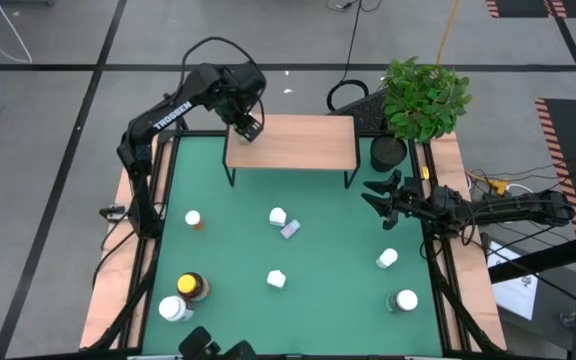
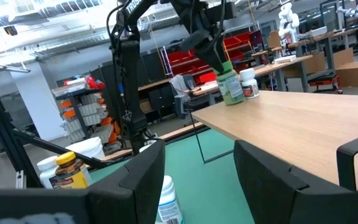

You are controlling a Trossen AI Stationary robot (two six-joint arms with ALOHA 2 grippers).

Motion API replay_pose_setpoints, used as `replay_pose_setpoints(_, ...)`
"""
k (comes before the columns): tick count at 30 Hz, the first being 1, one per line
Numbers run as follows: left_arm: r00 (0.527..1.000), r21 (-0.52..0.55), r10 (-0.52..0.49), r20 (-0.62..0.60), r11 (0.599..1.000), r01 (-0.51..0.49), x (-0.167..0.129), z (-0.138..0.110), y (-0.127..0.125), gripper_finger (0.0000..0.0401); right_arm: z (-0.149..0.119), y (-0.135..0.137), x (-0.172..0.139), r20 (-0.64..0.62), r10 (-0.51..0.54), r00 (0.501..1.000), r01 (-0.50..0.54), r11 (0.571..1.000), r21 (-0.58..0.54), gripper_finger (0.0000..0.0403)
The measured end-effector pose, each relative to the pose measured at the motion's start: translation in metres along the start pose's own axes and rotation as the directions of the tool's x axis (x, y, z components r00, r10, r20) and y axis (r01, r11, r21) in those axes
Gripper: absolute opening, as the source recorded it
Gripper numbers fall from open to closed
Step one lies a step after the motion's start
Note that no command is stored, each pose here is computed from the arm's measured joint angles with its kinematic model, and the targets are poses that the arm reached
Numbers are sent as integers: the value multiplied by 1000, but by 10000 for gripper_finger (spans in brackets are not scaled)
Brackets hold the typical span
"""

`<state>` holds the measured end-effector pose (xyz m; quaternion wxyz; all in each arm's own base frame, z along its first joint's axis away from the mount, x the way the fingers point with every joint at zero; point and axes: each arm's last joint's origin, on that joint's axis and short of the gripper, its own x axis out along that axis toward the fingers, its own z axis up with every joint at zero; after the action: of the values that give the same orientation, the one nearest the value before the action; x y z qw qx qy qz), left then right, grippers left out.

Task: Pick and place medicine bottles onto shelf by color
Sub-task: Put the green bottle on the shelf, then put the orange bottle on the shelf

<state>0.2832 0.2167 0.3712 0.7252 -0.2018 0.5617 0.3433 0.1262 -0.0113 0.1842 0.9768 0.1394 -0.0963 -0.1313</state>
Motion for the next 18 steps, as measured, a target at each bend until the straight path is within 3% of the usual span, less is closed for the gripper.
replay_pose_setpoints(4,1000,-5,-3,22,1000,3,0,2,0,217,0,0,0,-2,0,1000,0,1000,0,188)
replay_pose_setpoints(18,999,13,-21,28,1000,21,-4,0,-1,321,-1,0,0,-5,-1,1000,1,1000,8,188)
